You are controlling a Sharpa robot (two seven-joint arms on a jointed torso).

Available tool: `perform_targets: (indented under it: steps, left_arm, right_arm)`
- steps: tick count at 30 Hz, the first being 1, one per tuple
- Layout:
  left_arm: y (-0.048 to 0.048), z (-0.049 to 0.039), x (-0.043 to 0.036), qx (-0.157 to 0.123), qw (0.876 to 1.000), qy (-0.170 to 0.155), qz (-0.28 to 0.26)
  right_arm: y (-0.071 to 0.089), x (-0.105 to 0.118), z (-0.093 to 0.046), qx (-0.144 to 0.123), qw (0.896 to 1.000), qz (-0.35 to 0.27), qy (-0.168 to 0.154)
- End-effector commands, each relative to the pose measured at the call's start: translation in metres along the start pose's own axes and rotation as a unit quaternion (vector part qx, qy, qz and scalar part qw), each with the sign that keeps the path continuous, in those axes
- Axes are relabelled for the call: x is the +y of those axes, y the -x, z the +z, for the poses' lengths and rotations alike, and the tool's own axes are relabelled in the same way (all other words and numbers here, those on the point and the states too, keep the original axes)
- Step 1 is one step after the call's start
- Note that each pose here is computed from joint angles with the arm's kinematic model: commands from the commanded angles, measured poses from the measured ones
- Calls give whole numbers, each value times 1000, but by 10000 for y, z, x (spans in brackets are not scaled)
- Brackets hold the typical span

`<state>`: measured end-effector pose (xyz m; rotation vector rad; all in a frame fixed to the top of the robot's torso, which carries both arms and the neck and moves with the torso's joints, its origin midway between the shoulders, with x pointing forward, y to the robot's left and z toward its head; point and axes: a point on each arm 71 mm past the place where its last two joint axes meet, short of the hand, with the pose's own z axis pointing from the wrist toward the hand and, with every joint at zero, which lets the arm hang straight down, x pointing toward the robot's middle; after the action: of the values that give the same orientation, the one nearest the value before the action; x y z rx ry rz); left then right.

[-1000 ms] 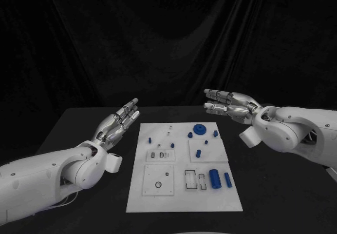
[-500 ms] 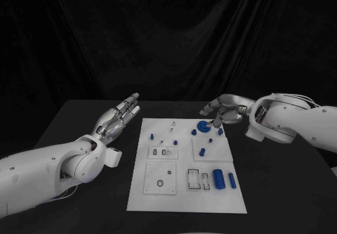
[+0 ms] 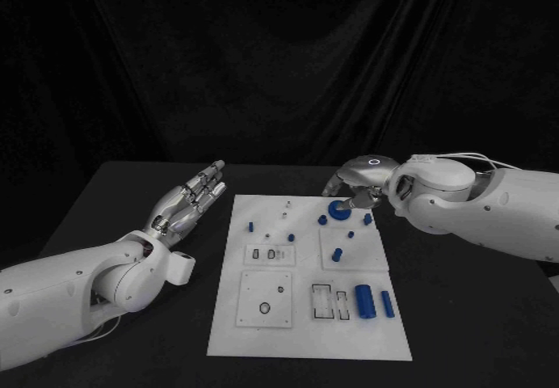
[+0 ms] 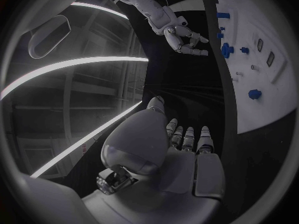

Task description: Assemble the parts on the task board

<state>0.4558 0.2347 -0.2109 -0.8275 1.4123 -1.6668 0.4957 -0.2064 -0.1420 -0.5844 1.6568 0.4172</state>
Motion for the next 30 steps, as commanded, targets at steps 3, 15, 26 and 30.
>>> perform_targets:
  steps: [3, 15, 26, 30]
  left_arm:
    - [-34, 18, -92, 15, 998, -59, -9]
    - [-33, 22, -84, 20, 998, -56, -13]
    - [-31, 14, -87, 21, 998, -55, -14]
    - [-30, 15, -86, 21, 998, -55, -14]
  right_arm:
    - [-75, 10, 43, -10, 998, -57, 3]
    - [-284, 9, 112, -10, 998, -54, 9]
    - [-440, -12, 135, 1, 999, -50, 11]
    - [-463, -14, 144, 3, 999, -49, 12]
